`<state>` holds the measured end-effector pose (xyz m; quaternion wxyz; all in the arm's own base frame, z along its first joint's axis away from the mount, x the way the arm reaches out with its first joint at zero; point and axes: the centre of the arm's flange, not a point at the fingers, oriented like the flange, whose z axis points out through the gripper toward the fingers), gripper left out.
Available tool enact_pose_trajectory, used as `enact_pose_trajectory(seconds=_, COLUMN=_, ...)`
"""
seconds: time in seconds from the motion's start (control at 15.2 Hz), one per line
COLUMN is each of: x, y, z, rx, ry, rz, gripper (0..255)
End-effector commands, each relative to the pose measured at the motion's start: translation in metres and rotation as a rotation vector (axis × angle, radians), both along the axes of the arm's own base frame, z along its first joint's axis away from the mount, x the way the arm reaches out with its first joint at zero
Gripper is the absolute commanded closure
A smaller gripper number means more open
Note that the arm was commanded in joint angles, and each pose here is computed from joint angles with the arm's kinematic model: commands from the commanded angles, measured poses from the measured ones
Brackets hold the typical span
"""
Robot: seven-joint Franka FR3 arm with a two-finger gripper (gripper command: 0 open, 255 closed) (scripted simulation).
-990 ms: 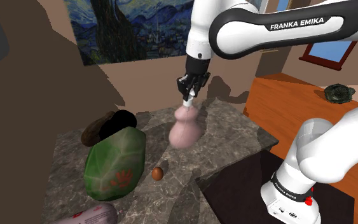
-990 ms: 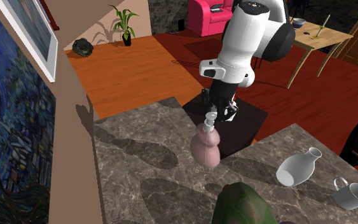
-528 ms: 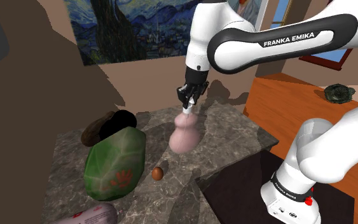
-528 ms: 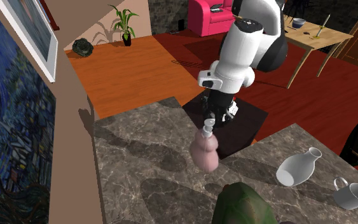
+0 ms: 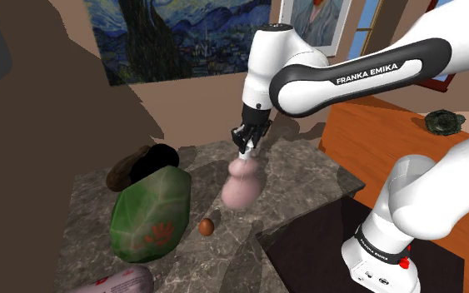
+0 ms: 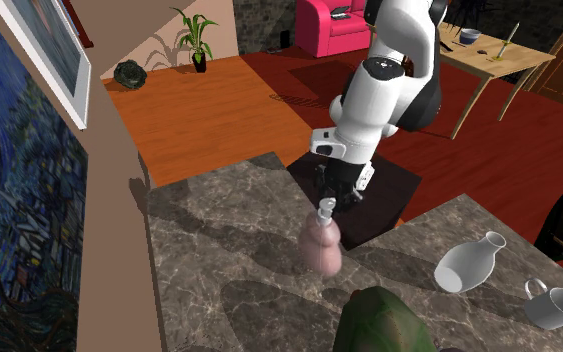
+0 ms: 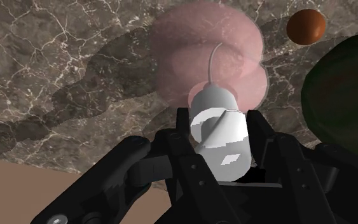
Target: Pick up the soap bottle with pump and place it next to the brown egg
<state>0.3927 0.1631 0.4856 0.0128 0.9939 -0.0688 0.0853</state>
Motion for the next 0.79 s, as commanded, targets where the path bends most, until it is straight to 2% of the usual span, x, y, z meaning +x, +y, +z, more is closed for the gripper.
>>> enact_pose_trajectory(seconds=0.0, x=0.0, y=0.0, z=-0.01, rx=0.001, ry=-0.002, rz=0.0, gripper=255)
enact_pose_trajectory(seconds=0.2, x=0.0, y=0.0, z=-0.027, rx=0.001, ry=-0.002, rz=0.0, gripper=255)
enact_pose_trajectory(seconds=0.73, x=0.0, y=0.0, z=-0.027, rx=0.001, ry=-0.002, rz=0.0, gripper=255)
